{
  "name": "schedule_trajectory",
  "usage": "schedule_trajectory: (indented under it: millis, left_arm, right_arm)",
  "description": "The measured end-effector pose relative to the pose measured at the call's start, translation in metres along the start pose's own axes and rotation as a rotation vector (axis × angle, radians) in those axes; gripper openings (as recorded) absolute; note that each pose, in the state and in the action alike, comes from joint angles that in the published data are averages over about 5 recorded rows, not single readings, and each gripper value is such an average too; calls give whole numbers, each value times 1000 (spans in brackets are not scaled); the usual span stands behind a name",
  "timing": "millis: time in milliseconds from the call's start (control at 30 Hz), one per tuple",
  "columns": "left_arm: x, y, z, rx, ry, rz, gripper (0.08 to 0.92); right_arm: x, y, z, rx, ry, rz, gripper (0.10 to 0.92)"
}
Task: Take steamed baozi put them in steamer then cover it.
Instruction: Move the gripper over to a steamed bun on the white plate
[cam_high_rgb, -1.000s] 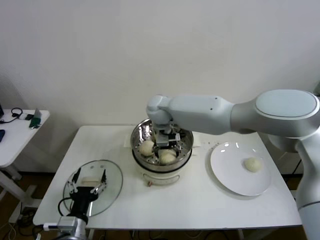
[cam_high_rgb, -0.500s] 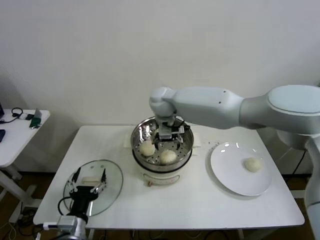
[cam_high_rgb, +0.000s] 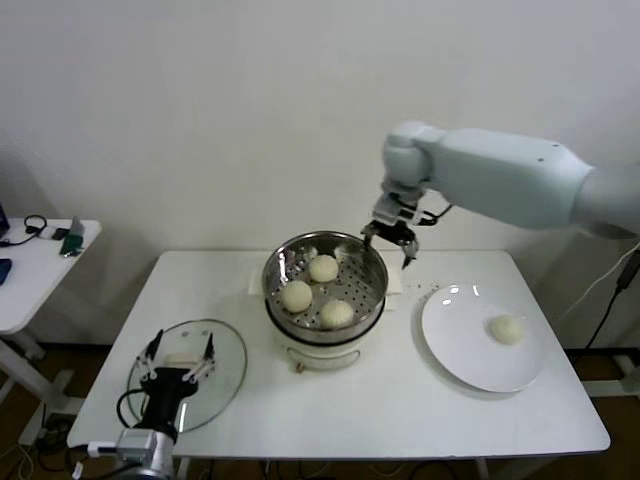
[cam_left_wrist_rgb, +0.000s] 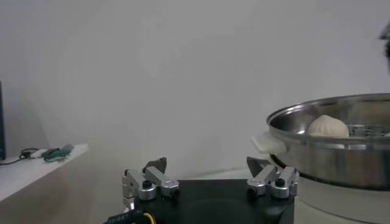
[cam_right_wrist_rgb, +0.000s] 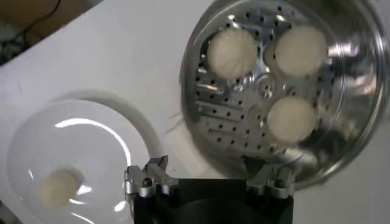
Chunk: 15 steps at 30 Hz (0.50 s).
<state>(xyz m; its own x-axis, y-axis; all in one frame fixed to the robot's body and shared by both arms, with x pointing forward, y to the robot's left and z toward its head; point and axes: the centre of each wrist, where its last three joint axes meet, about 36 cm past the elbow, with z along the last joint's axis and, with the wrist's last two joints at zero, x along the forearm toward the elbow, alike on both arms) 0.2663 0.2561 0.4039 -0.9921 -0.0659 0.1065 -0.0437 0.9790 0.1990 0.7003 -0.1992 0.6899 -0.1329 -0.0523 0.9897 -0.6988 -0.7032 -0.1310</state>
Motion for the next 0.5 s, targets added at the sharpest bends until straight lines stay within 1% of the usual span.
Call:
schedule_trajectory:
  millis: [133, 267, 500]
  left_arm:
    - [-1, 0, -2, -6, -5, -2, 823]
    - [-1, -1, -2, -12, -5, -8, 823]
    - [1, -2, 0, -20, 6, -15, 823]
  right_arm:
    - [-12, 47, 39, -201, -2, 22, 823]
    - [-35, 94, 70, -371, 0, 22, 823]
    - [-82, 153, 106, -553, 21, -2, 823]
